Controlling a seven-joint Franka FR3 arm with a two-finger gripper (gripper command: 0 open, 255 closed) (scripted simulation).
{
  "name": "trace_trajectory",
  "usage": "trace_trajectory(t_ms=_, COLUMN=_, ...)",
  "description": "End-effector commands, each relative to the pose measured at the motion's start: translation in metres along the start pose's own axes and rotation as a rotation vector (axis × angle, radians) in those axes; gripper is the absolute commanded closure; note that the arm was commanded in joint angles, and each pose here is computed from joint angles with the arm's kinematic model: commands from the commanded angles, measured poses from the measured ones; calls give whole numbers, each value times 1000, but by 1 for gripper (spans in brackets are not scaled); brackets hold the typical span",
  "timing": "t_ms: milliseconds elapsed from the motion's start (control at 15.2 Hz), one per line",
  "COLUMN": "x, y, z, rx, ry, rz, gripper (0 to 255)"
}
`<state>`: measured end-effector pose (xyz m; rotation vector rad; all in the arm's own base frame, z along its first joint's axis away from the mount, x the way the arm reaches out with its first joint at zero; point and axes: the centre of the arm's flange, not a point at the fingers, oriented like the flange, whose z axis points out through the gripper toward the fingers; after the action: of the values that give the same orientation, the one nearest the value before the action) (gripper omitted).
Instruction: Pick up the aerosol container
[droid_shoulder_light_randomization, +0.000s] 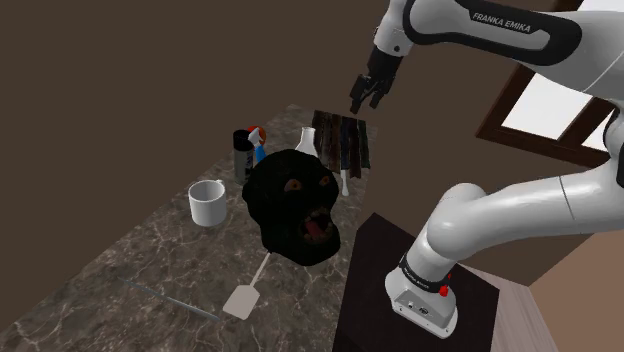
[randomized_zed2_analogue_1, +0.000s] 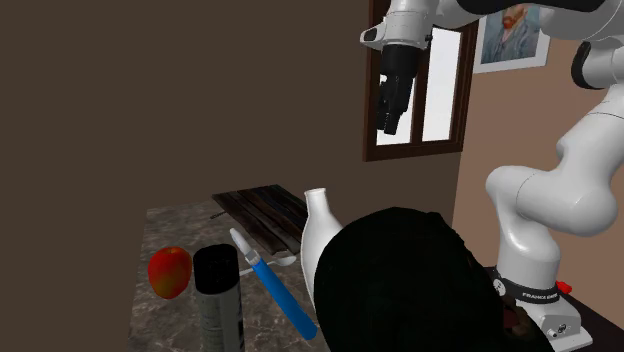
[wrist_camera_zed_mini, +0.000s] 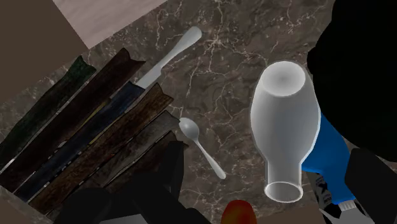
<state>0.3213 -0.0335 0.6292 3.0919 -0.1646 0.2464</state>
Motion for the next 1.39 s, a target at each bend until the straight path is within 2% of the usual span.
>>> trace_trajectory(t_ms=0, x=0, y=0, z=0, rx=0, ry=0, rz=0, gripper=0)
trace_trajectory(t_ms=1320, x=213, y=-129, z=123, rx=5, ry=-110, rz=-155, gripper=0)
